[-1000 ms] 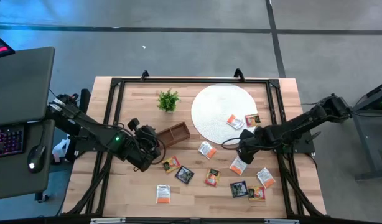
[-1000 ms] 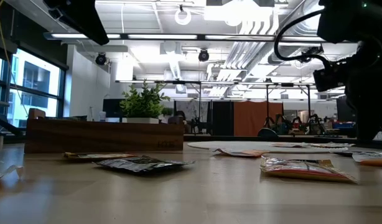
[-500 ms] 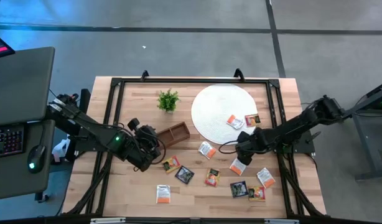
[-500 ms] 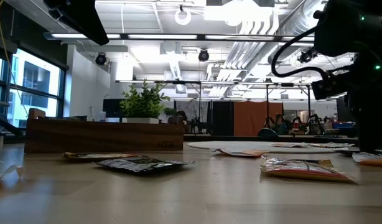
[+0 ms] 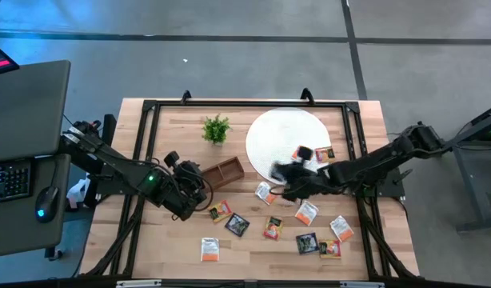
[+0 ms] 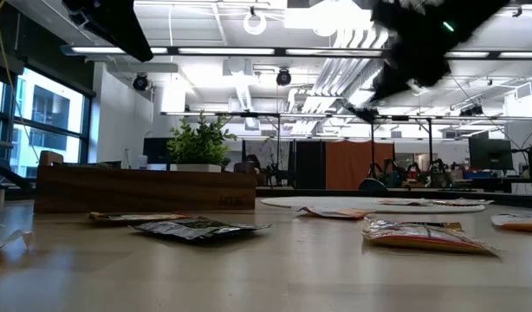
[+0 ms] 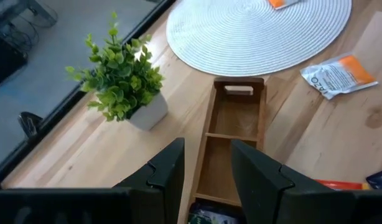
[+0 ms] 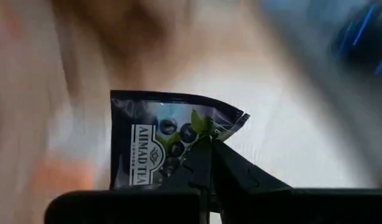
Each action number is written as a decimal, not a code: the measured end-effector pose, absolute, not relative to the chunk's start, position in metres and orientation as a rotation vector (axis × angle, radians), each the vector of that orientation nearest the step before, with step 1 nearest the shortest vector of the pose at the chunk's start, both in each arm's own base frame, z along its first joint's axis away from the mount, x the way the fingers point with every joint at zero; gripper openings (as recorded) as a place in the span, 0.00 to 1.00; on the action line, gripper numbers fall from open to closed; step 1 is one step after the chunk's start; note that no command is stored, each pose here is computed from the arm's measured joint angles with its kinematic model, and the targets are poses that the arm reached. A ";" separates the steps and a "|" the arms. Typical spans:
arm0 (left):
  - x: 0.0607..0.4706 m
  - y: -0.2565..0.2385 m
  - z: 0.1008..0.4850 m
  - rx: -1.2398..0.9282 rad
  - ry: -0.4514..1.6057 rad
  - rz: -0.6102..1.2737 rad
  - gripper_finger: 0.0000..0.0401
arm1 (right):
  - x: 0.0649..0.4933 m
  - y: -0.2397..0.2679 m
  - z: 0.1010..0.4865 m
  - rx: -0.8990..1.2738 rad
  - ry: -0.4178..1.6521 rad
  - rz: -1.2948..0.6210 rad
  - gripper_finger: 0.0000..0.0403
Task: Pick & Place Tea
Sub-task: Put the purple tea bag into the left section of the wooden organizer
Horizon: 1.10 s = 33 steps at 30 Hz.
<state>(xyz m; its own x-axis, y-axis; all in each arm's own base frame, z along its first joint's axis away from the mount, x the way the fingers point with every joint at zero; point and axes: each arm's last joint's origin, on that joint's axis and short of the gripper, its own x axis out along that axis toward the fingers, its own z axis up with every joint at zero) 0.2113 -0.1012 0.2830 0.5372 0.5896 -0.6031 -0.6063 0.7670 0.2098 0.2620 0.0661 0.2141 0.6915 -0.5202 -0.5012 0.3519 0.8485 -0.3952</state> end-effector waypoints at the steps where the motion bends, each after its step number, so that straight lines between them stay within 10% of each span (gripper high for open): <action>1: 0.211 -0.101 0.283 -0.009 0.706 0.712 0.32 | 0.273 0.069 0.219 -0.371 0.560 -0.488 0.02; 7: 0.209 -0.098 0.285 0.043 0.675 0.742 0.32 | 0.337 0.074 0.221 -0.693 0.230 -0.432 0.01; 20: 0.203 -0.093 0.292 0.093 0.601 0.793 0.32 | 0.509 0.072 0.159 -1.033 0.364 -0.411 0.00; 33: 0.202 -0.092 0.292 0.129 0.624 0.789 0.32 | 0.544 0.076 0.128 -1.067 0.463 -0.211 0.01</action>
<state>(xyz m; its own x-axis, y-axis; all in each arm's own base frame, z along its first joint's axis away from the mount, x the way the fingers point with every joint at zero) 0.2016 -0.0923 0.2919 0.5361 0.6974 -0.4756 -0.6238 0.7069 0.3334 0.5440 0.0758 0.1284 0.8848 -0.3851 -0.2625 -0.0544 0.4740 -0.8788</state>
